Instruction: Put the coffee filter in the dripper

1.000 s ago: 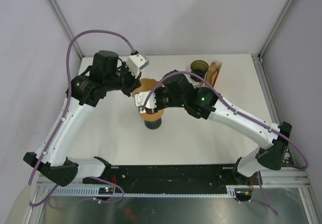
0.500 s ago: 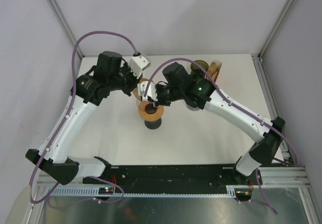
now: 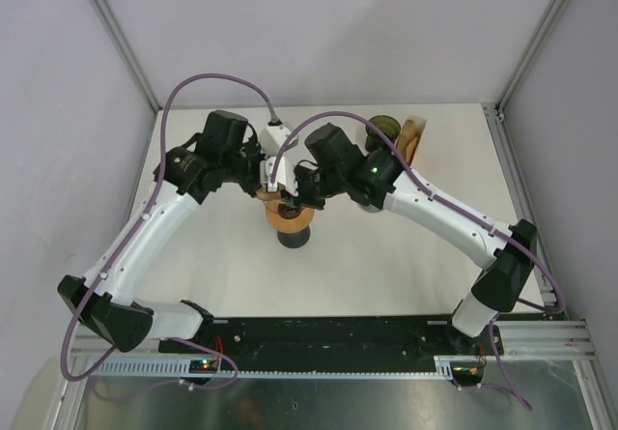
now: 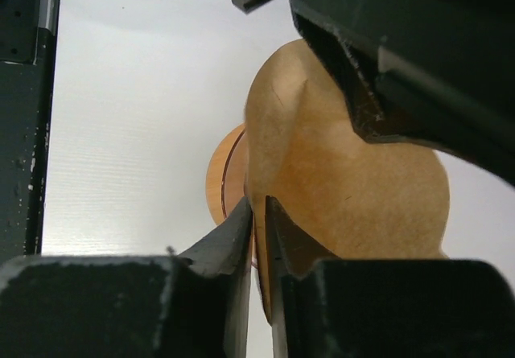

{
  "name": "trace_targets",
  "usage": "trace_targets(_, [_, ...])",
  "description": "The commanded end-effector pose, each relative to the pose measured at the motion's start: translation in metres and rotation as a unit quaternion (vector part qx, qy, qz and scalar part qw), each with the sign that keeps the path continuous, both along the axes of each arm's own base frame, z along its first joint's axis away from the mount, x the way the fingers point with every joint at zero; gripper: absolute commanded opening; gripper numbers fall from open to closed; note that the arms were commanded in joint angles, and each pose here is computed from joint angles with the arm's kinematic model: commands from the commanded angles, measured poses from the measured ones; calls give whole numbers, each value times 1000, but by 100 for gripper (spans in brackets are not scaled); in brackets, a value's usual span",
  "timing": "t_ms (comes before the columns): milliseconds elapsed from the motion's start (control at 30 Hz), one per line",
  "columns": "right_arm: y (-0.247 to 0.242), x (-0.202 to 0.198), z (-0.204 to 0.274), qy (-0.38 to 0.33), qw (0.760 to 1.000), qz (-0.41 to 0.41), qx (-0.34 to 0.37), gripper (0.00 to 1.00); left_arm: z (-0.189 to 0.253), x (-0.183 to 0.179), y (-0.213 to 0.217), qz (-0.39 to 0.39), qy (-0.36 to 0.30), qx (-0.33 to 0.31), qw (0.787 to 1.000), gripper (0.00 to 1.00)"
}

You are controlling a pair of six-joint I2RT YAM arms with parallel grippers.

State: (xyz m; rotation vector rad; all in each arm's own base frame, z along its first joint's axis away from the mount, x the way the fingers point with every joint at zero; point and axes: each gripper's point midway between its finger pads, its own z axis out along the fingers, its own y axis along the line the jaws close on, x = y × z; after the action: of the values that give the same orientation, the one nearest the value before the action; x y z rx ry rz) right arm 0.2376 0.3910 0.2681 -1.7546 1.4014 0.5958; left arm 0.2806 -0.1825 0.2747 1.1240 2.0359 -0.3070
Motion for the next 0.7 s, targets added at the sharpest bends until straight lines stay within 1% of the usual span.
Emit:
trace_targets(0, [0,-3,29,-12,999,-2,46,21,-8,-1,-9,-24,9,-6,1000,0])
trace_targets(67, [-1,-3,28,-10,999,-4,47,28,-11,-1,-10,-25,14,-6,1000,0])
trace_targets(333, [-8,-17,42,-9,997,16,74,50,-22,3,-12,-24,21,-2,999,0])
trace_targets(467, [-11,-20,48,-9,996,18,83,54,-27,7,-12,-22,19,5,1000,0])
trace_targets(667, [-16,-19,54,-11,995,10,94,54,-39,9,-10,-23,28,18,999,0])
